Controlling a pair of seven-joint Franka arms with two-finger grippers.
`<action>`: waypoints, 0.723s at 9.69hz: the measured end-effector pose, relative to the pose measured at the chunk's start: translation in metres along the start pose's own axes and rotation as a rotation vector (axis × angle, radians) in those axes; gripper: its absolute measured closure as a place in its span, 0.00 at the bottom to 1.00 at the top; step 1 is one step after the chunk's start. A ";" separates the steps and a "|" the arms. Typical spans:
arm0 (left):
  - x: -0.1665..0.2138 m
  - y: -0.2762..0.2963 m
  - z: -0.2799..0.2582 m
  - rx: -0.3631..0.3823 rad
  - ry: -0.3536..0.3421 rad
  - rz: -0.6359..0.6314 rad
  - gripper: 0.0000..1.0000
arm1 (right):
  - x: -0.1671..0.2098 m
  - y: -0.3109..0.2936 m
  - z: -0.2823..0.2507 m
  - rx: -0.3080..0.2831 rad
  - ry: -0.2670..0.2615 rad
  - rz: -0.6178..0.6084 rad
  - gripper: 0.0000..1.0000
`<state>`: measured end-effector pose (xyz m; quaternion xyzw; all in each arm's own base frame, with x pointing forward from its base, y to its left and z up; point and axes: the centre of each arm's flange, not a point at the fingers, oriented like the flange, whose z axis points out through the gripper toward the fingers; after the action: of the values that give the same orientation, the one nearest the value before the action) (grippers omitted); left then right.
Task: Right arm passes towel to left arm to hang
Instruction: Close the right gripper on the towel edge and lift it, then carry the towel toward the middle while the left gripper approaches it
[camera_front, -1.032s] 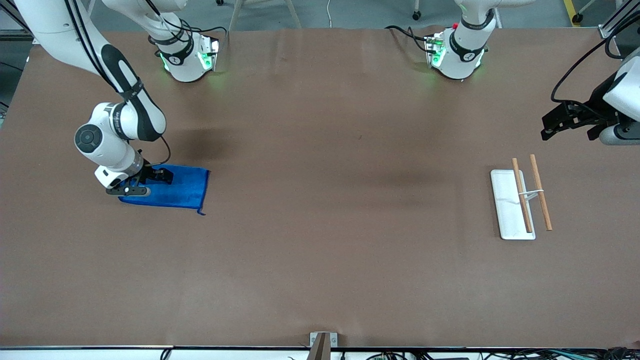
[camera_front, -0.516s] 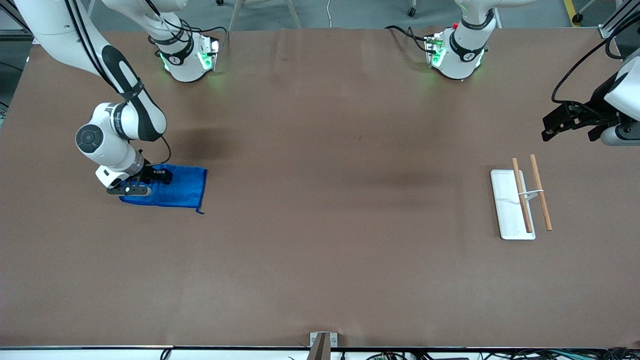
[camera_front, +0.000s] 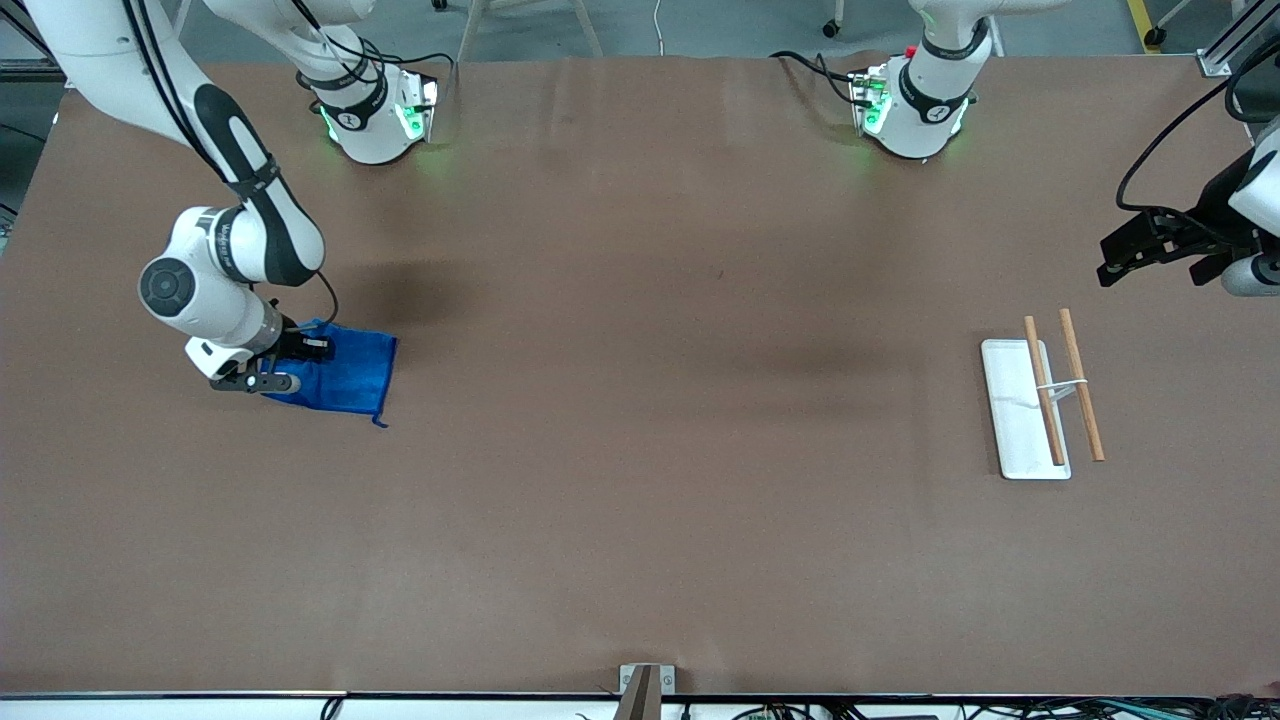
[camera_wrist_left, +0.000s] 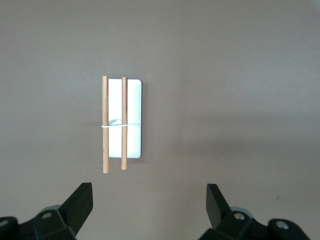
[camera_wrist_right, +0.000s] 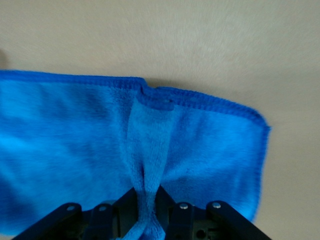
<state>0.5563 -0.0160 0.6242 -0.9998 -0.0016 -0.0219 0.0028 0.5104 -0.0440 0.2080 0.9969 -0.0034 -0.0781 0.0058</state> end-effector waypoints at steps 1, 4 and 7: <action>0.001 0.000 -0.003 0.000 0.007 0.000 0.00 | 0.013 -0.003 -0.036 0.004 -0.046 -0.006 0.86; 0.008 0.007 -0.010 -0.003 0.026 0.012 0.00 | 0.043 -0.048 -0.155 0.050 -0.110 -0.033 0.86; 0.024 0.010 0.003 -0.007 0.011 0.024 0.00 | 0.042 -0.146 -0.178 0.139 -0.096 -0.041 0.86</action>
<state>0.5804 -0.0257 0.6217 -0.9996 0.0102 -0.0272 -0.0002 0.5805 0.1035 0.3759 0.9899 0.0114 -0.1256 -0.0650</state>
